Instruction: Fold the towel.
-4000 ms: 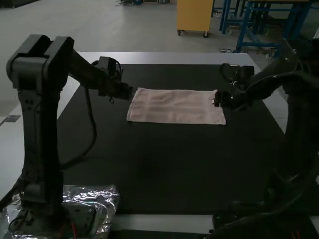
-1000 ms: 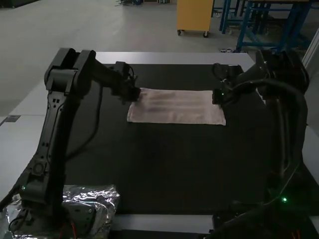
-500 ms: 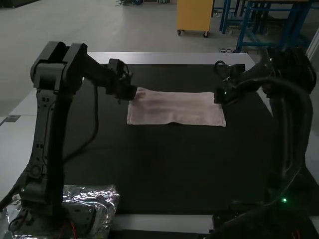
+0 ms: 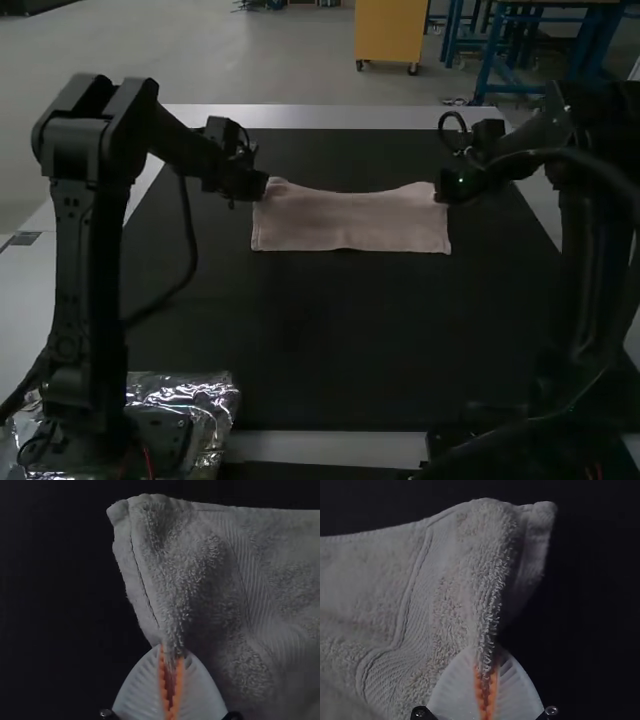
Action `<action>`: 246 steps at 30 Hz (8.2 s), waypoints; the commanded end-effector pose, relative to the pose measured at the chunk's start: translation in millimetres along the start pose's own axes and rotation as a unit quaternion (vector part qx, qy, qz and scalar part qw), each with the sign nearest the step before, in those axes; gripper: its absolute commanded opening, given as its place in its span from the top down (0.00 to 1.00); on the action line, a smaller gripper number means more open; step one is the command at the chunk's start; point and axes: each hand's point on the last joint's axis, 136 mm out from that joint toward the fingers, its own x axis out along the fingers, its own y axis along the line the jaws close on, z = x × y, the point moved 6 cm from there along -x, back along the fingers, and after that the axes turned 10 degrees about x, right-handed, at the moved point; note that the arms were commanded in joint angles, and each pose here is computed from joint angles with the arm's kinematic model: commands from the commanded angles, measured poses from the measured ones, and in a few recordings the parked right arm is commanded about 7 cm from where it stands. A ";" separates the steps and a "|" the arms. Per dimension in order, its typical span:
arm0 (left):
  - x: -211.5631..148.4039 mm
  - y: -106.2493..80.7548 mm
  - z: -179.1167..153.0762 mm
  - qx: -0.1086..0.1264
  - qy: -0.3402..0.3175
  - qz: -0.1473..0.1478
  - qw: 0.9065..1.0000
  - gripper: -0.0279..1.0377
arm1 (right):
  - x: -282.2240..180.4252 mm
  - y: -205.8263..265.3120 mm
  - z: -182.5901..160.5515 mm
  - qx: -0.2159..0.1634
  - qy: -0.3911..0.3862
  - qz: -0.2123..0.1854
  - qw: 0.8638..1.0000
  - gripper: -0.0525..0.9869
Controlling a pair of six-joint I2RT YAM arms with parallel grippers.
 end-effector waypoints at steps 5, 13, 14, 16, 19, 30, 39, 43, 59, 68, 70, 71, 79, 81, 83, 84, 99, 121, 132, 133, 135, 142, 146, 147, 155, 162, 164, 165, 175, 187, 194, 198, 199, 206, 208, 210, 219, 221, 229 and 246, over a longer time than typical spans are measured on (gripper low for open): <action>-33.0 12.1 11.9 0.005 -0.023 0.032 0.999 0.96 | -40.0 -15.0 12.4 0.008 -0.030 -0.013 0.999 0.98; -51.6 2.0 -1.9 0.004 -0.011 0.027 1.000 0.96 | -55.9 -16.3 -5.9 0.011 -0.015 -0.007 1.000 0.98; -53.8 0.5 -5.0 0.004 -0.009 0.026 1.000 0.96 | -57.1 -16.2 -9.3 0.011 -0.012 -0.007 1.000 0.98; -59.6 -1.7 -9.3 0.003 -0.008 0.026 1.000 0.96 | -60.3 -15.4 -13.1 0.013 -0.010 -0.005 1.000 0.98; -66.2 -5.6 -18.3 0.002 -0.002 0.025 1.000 0.96 | -63.2 -14.5 -22.2 0.013 0.002 -0.004 1.000 0.98; -76.0 -21.9 -67.1 -0.006 0.038 0.011 0.999 0.95 | -62.5 -19.7 -67.2 0.024 0.057 -0.007 0.998 0.97; -77.2 -33.2 -82.3 -0.017 0.040 -0.029 0.999 0.05 | -68.2 -20.2 -61.6 0.030 0.050 -0.007 0.998 0.17; -82.1 -25.7 -64.3 -0.029 0.004 -0.020 0.999 0.05 | -69.1 -16.0 -54.4 0.022 0.042 -0.005 0.999 0.08; -86.8 -13.6 -42.5 -0.055 -0.031 -0.006 0.998 0.06 | -47.9 -7.8 -70.4 0.009 0.065 -0.007 0.998 0.08; -86.4 -15.6 -44.8 -0.056 -0.026 -0.008 0.998 0.06 | -34.0 -3.7 -80.3 0.004 0.078 -0.004 0.997 0.09; -86.2 -16.5 -45.9 -0.056 -0.024 -0.010 0.998 0.06 | -30.5 -4.1 -83.9 0.003 0.082 -0.006 0.997 0.09; -86.2 -16.6 -46.1 -0.057 -0.023 -0.010 0.998 0.06 | -28.1 -3.6 -86.4 0.002 0.086 -0.007 0.996 0.09; -85.8 -18.1 -46.9 -0.056 -0.023 -0.011 0.998 0.06 | -13.3 4.3 -111.3 0.015 0.122 0.045 0.991 0.98; -85.9 -17.7 -47.6 -0.056 -0.022 -0.011 0.998 0.06 | -15.4 3.2 -114.5 0.023 0.128 0.049 0.990 0.98; -86.0 -16.9 -47.3 -0.055 -0.023 -0.010 0.998 0.06 | -21.0 -1.9 -111.9 0.030 0.126 0.050 0.990 0.98; -86.0 -16.9 -47.3 -0.054 -0.023 -0.010 0.998 0.06 | -27.3 -8.1 -105.8 0.037 0.116 0.047 0.991 0.98; -84.7 -28.1 -25.3 -0.030 -0.065 -0.010 0.997 0.06 | -84.0 22.9 -63.0 0.027 0.084 0.078 0.993 0.98; -85.1 -22.5 -32.8 -0.031 -0.058 -0.004 0.998 0.06 | -28.0 180.7 -88.8 -0.026 0.112 0.191 0.975 0.98; -84.5 -22.3 -44.5 -0.035 -0.054 -0.002 0.998 0.06 | 4.4 238.8 -96.6 -0.052 0.124 0.225 0.965 0.98; -84.6 -21.3 -45.4 -0.036 -0.053 -0.001 0.998 0.06 | 6.0 241.7 -96.1 -0.055 0.123 0.227 0.964 0.98; -86.6 -18.5 -45.9 -0.038 -0.055 0.002 0.998 0.06 | 10.1 246.8 -96.3 -0.056 0.124 0.230 0.964 0.98; -93.1 -11.7 -46.0 -0.041 -0.062 0.012 0.997 0.06 | 19.7 264.9 -98.4 -0.060 0.127 0.241 0.960 0.98; -96.7 -4.0 -48.6 -0.046 -0.061 0.022 0.997 0.06 | 23.1 276.9 -102.0 -0.063 0.128 0.249 0.958 0.98; -97.9 -2.4 -48.8 -0.048 -0.062 0.024 0.997 0.06 | 24.2 279.3 -103.0 -0.062 0.130 0.250 0.958 0.98; -109.1 10.9 -56.1 -0.048 -0.062 0.044 0.996 0.06 | 28.2 307.8 -104.2 -0.060 0.134 0.272 0.951 0.97; -116.6 18.9 -56.8 -0.051 -0.068 0.059 0.995 0.06 | -0.6 323.1 -74.3 -0.076 0.103 0.311 0.942 0.30; -117.2 18.4 -55.1 -0.049 -0.070 0.060 0.995 0.06 | -13.8 319.9 -58.8 -0.077 0.081 0.322 0.940 0.29; -117.7 18.7 -54.5 -0.049 -0.071 0.061 0.994 0.06 | -18.4 316.4 -50.8 -0.071 0.066 0.324 0.941 0.30; -114.9 5.6 -47.6 -0.035 -0.076 0.059 0.995 0.06 | -10.6 273.1 -57.0 -0.034 0.032 0.316 0.947 0.97; -119.6 6.1 -38.2 -0.040 -0.096 0.064 0.993 0.06 | 29.5 258.3 -90.8 -0.019 0.060 0.306 0.950 0.98; -124.4 8.9 -28.2 -0.039 -0.117 0.071 0.990 0.06 | 43.2 260.6 -109.9 -0.014 0.076 0.307 0.949 0.97; -126.7 9.6 -24.2 -0.037 -0.124 0.072 0.989 0.06 | 49.2 272.9 -130.2 -0.024 0.093 0.313 0.945 0.97; -127.8 9.9 -22.5 -0.037 -0.127 0.073 0.989 0.06 | 49.8 276.0 -134.3 -0.025 0.097 0.315 0.944 0.97; -134.9 10.2 -17.7 -0.039 -0.134 0.075 0.987 0.06 | 64.1 284.5 -163.7 -0.028 0.121 0.316 0.941 0.97; -139.0 9.9 -15.1 -0.038 -0.138 0.076 0.987 0.06 | 66.3 284.0 -161.9 -0.024 0.114 0.319 0.941 0.97; -143.4 9.8 -11.8 -0.036 -0.144 0.077 0.986 0.06 | 63.0 287.3 -152.3 -0.014 0.101 0.327 0.939 0.97; -168.2 9.8 17.6 -0.029 -0.178 0.084 0.980 0.06 | -29.3 304.8 -22.1 0.015 -0.021 0.376 0.926 0.97; -178.5 8.5 28.6 -0.025 -0.194 0.086 0.977 0.06 | -55.6 297.1 4.9 0.017 -0.051 0.375 0.925 0.96; -229.0 -7.5 69.0 0.003 -0.253 0.101 0.962 0.06 | -181.4 246.0 82.6 0.004 -0.178 0.348 0.921 0.19; -414.9 -24.2 78.3 0.024 -0.408 0.206 0.889 0.06 | -443.7 180.6 -2.5 -0.009 -0.429 0.271 0.862 0.07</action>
